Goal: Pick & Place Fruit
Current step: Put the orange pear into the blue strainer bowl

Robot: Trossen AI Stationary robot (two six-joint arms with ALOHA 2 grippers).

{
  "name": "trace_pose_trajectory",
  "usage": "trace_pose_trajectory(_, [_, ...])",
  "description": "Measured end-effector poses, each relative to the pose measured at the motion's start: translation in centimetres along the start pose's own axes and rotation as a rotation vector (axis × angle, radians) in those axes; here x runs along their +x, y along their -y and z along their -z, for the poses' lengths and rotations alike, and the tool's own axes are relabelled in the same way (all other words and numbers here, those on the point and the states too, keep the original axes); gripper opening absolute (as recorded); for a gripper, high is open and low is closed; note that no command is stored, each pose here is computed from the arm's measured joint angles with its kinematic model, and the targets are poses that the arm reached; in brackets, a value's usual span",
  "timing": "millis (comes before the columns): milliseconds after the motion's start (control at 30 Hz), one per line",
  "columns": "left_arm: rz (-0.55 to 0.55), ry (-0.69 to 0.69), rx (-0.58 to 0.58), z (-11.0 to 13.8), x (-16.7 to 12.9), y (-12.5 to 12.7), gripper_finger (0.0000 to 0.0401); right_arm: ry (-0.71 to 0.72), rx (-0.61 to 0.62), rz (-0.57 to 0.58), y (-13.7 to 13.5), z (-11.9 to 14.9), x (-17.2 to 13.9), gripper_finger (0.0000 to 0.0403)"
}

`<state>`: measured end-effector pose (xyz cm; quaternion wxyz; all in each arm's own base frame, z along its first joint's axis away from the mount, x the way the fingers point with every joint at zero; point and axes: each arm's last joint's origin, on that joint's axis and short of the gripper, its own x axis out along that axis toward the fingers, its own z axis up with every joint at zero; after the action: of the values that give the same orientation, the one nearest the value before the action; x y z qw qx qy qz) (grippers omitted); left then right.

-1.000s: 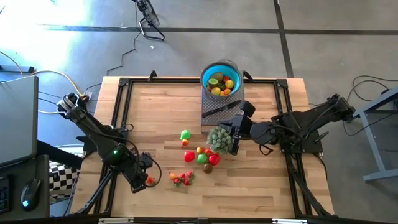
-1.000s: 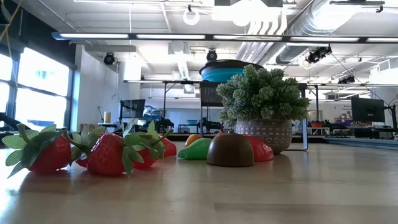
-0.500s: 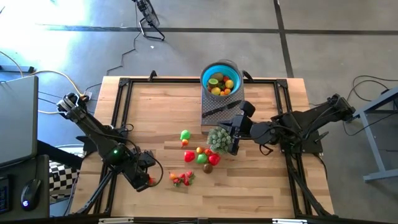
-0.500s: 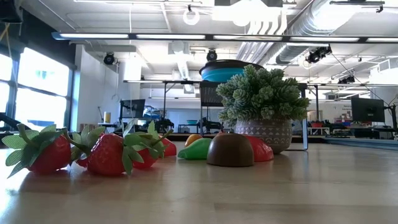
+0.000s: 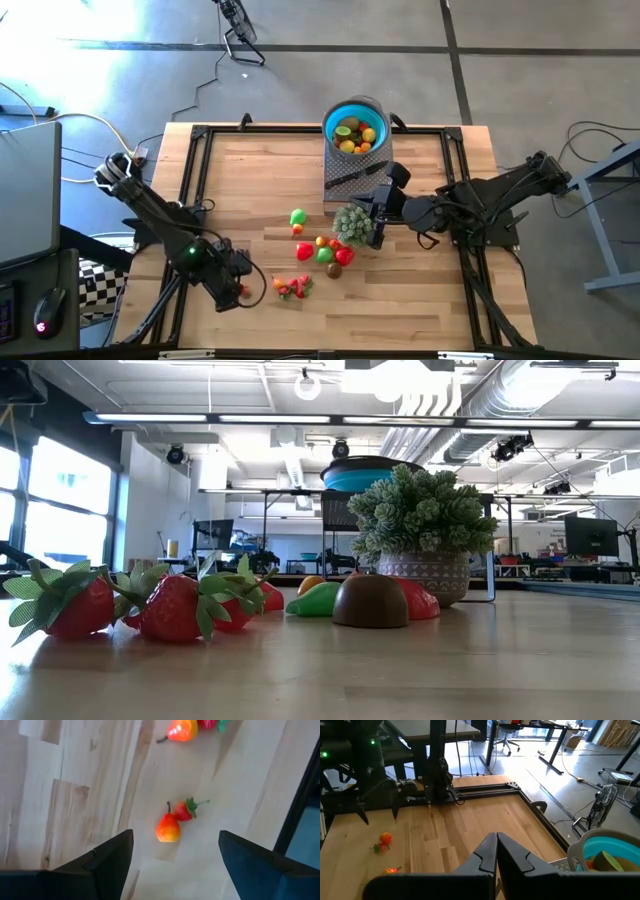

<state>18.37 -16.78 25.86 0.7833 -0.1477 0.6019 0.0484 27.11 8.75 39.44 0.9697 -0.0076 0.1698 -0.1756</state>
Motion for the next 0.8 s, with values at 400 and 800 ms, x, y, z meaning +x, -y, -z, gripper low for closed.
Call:
trace_pose_trajectory(400, [-0.068,-0.126,0.082,0.0,3.4,1.1,0.0287,0.000,0.000,0.000,0.0,0.0,0.0,0.0004])
trace_pose_trajectory(800, [-0.028,-0.151,0.105,-0.4,6.2,2.6,0.0287,0.000,0.002,0.000,0.0,0.0,0.0,0.0004])
